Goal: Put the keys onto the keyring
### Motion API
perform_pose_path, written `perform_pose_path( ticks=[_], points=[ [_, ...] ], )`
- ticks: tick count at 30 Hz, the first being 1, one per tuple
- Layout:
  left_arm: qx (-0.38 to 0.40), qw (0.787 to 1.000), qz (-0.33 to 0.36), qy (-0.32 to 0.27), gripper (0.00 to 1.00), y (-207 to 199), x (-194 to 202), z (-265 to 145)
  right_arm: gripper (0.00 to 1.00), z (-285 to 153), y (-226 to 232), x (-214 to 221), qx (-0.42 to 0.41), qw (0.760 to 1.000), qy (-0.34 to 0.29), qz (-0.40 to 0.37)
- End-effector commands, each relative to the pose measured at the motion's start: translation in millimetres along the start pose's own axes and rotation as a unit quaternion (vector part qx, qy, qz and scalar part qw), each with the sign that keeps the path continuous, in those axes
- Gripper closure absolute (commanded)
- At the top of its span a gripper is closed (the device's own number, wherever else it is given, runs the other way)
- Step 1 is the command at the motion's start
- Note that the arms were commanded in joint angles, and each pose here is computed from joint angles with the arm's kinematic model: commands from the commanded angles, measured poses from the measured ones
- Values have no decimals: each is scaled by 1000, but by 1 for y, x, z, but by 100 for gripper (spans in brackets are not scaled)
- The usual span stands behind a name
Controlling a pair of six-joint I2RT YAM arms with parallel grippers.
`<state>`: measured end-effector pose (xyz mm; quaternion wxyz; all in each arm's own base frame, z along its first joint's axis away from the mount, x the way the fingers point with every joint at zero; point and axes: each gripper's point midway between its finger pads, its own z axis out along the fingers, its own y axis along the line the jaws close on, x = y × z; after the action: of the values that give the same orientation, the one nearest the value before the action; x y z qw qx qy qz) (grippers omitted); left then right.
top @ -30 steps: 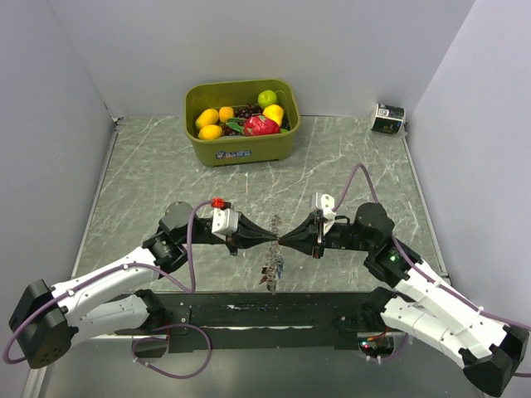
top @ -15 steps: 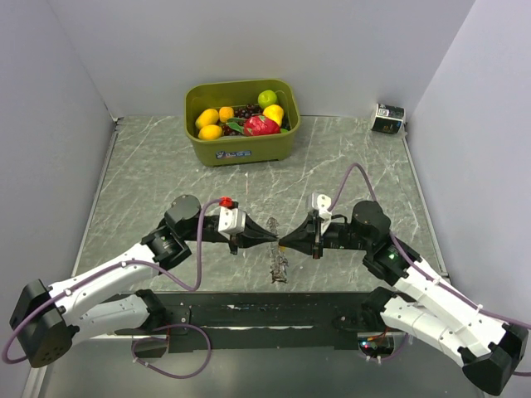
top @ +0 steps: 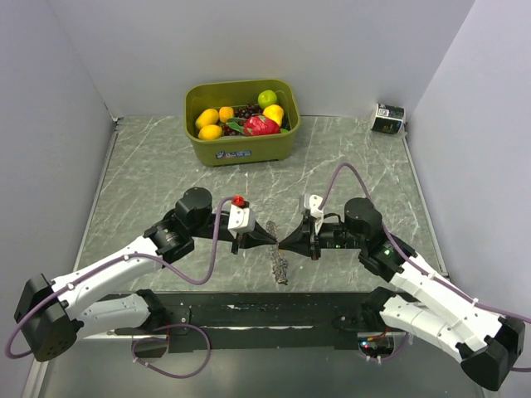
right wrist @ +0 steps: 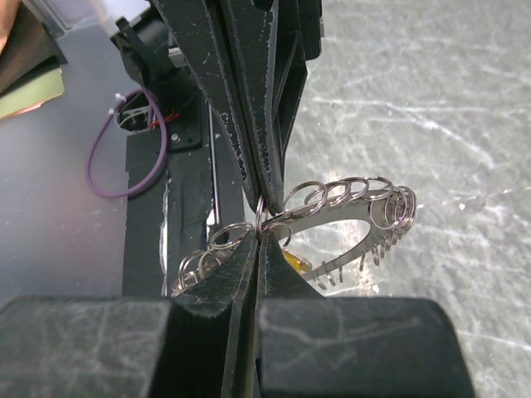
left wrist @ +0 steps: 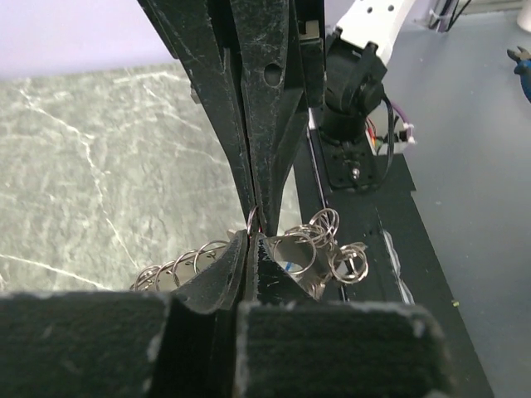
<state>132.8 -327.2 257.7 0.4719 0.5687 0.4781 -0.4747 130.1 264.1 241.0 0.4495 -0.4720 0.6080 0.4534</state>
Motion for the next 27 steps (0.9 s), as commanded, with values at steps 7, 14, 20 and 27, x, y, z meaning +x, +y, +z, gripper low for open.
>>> perform_pose_path(
  ticks=[7,14,20,27],
  points=[
    [14,1000,14,-6,99,-3,-7,4,100,-5,-1,-49,12,997,-60,-51],
    [-53,997,15,-55,99,11,-17,-1,65,-13,-12,-47,63,994,-75,-45],
    [-77,995,11,-60,99,19,-18,-3,31,-19,-16,-51,89,991,-91,-43],
    [-108,992,25,-63,99,27,-23,-9,21,-21,-18,-51,99,990,-92,-42]
  ],
)
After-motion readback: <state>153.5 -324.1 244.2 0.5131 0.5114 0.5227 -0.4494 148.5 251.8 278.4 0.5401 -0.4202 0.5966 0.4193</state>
